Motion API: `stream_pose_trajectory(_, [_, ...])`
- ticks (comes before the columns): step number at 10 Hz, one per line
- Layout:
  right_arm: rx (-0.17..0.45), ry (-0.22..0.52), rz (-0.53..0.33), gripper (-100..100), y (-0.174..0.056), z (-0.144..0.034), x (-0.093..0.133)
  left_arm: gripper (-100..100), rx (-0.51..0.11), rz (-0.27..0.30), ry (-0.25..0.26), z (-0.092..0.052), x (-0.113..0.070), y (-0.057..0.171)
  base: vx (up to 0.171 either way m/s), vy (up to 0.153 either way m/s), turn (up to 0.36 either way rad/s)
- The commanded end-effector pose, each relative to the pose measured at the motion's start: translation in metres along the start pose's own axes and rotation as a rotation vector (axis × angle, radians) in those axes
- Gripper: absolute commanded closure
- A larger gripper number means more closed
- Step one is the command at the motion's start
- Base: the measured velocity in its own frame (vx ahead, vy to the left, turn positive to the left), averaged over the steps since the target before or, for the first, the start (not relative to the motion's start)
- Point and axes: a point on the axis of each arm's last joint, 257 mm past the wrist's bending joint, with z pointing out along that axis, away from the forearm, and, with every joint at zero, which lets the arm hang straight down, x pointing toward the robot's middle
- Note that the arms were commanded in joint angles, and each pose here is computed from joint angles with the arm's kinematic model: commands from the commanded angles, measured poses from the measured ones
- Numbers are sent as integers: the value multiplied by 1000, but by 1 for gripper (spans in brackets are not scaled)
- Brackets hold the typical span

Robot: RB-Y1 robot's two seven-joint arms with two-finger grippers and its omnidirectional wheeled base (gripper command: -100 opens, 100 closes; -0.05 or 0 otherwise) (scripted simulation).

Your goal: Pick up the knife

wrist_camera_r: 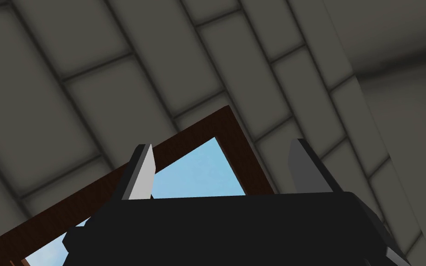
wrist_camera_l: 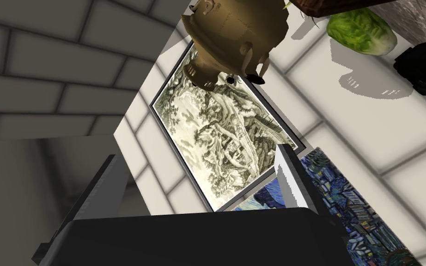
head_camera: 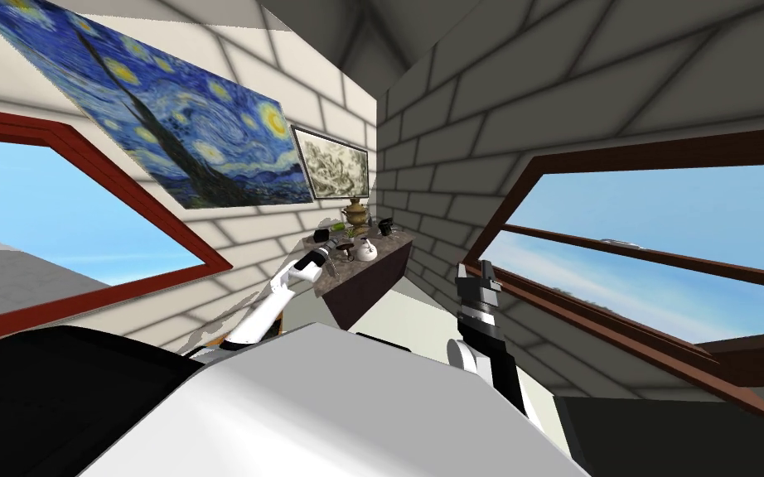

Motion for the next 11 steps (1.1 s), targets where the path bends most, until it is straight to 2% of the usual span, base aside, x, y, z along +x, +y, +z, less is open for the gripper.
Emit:
stream_pose_trajectory(1, [0,0,0,0,0,0,0,-100,-57,11,24,6,3,19,-51,43,-80])
stream_pose_trajectory(2, [0,0,0,0,0,0,0,-100,-76,27,28,15,-6,22,-54,52,-115])
stream_pose_trajectory(3, [0,0,0,0,0,0,0,-100,-117,24,46,17,-1,37,-43,45,-83])
stream_pose_trajectory(4, [0,0,0,0,0,0,0,-100,-123,24,49,17,0,38,-15,19,1])
stream_pose_trajectory(5, [0,0,0,0,0,0,0,-100,-162,33,61,27,-6,50,-29,25,-100])
stream_pose_trajectory(7, [0,0,0,0,0,0,0,-100,-190,32,77,26,-2,58,-22,26,-44])
stream_pose_trajectory(8, [0,0,0,0,0,0,0,-100,-224,37,89,35,-8,67,-26,38,-111])
stream_pose_trajectory(9, [0,0,0,0,0,0,0,-100,-254,36,106,33,-3,76,-30,38,-83])
stream_pose_trajectory(10, [0,0,0,0,0,0,0,-100,-274,39,115,43,-10,77,-32,41,-123])
stream_pose_trajectory(11, [0,0,0,0,0,0,0,-100,-318,36,138,39,-3,93,-36,34,-62])
